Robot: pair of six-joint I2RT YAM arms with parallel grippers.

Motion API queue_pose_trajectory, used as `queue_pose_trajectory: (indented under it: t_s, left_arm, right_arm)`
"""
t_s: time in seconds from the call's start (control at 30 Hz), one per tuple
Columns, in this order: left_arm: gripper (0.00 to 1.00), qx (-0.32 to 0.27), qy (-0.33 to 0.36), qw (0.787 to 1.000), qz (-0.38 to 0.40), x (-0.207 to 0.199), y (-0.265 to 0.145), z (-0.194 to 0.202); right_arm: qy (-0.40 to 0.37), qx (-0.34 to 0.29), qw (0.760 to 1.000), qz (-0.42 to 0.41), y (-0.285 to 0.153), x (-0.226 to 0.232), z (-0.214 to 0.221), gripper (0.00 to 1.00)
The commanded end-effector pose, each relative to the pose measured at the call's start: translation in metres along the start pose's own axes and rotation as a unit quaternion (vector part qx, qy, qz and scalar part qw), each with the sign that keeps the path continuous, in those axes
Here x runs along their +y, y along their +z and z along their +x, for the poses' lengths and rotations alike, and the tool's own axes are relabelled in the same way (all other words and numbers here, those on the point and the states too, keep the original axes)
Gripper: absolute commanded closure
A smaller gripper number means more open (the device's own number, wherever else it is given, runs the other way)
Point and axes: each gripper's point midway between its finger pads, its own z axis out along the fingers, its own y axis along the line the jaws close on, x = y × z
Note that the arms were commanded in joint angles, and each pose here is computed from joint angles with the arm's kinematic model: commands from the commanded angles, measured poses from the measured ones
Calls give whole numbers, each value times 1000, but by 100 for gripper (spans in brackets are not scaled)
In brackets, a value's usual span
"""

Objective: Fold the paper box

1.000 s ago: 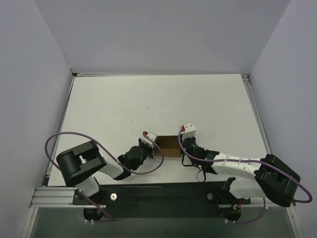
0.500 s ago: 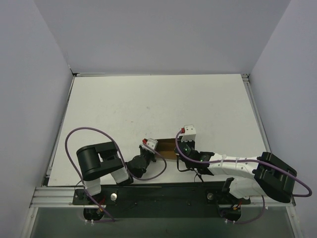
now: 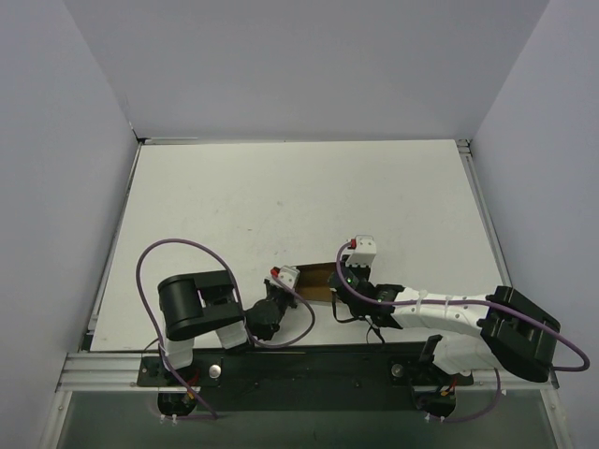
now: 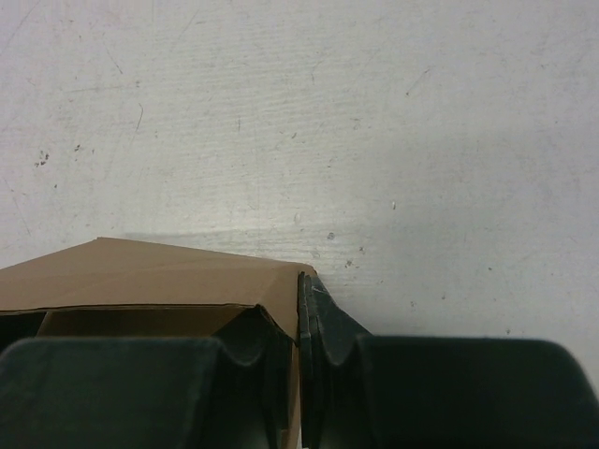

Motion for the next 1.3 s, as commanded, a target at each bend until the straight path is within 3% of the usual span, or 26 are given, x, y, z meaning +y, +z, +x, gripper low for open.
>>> queue_pose_trajectory:
  t_s: [0.0,0.57,1.27]
  left_arm:
    - [100,31,15,996,78,-30,-13,26]
    - [100,40,26,995,89,-40,-15,36]
    - [100,37,32,995,85,-41,-15,35]
  right_arm:
    - [88,-13,995,-44,-4,37,-24,100]
    - [143,-20,989,-33,-4,47,-38,100]
    - [133,-4,991,-15,-7,37,-21,100]
